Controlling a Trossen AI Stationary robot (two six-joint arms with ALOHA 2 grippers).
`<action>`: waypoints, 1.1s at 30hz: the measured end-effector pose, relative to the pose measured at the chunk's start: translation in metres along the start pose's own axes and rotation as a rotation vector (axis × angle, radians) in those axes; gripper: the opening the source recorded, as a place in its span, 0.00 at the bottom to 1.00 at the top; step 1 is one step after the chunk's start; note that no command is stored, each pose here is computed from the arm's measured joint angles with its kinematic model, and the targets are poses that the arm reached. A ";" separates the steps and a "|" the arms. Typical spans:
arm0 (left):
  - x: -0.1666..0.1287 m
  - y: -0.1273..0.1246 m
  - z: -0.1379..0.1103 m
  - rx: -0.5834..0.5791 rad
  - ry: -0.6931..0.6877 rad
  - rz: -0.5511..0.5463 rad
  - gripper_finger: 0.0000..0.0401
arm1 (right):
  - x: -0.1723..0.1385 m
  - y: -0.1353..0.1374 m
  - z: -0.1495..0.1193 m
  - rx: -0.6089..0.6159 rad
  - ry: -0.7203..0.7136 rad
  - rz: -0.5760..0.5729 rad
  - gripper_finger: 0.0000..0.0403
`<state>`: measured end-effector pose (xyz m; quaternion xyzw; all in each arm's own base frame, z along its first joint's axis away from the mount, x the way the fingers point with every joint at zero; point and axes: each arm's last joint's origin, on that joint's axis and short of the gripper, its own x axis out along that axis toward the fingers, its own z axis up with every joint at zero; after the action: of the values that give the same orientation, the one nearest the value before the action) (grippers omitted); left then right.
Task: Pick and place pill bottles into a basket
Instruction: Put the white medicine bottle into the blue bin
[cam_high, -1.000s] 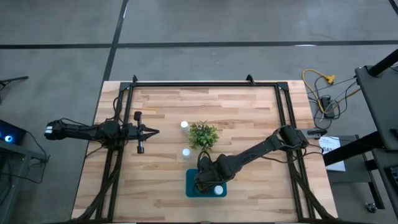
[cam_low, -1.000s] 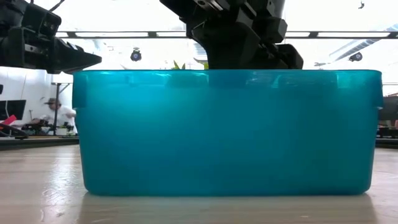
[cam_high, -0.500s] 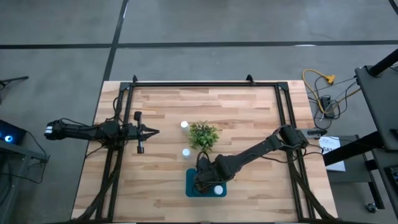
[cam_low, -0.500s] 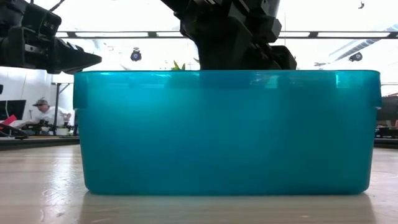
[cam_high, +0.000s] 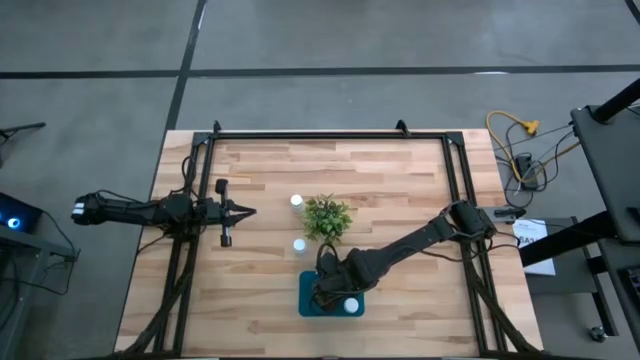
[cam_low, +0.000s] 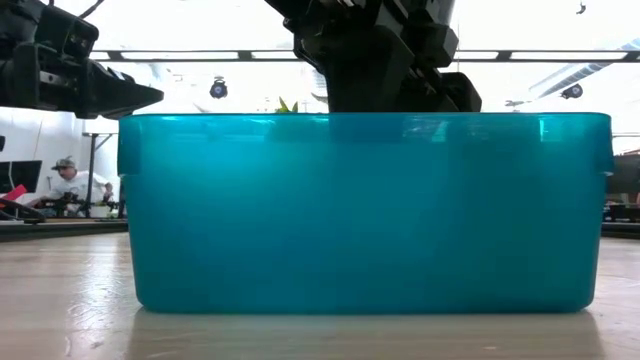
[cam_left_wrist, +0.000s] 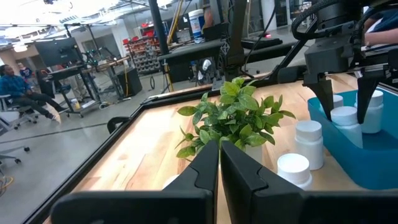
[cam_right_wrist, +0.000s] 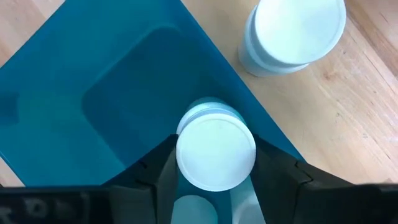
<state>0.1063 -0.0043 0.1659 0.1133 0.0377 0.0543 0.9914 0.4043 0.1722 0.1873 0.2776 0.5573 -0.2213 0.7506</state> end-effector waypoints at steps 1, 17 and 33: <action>0.000 0.000 0.000 0.000 0.000 0.000 0.00 | 0.000 0.000 0.000 0.000 0.000 0.000 0.40; 0.000 0.000 0.000 0.000 0.000 0.000 0.00 | 0.001 0.000 -0.001 -0.006 0.022 0.013 0.47; 0.000 0.000 0.000 0.000 0.000 0.000 0.00 | 0.003 0.002 0.006 -0.042 0.008 0.055 0.55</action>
<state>0.1063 -0.0043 0.1660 0.1133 0.0375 0.0544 0.9914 0.4106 0.1692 0.1866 0.2776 0.5571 -0.1877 0.7598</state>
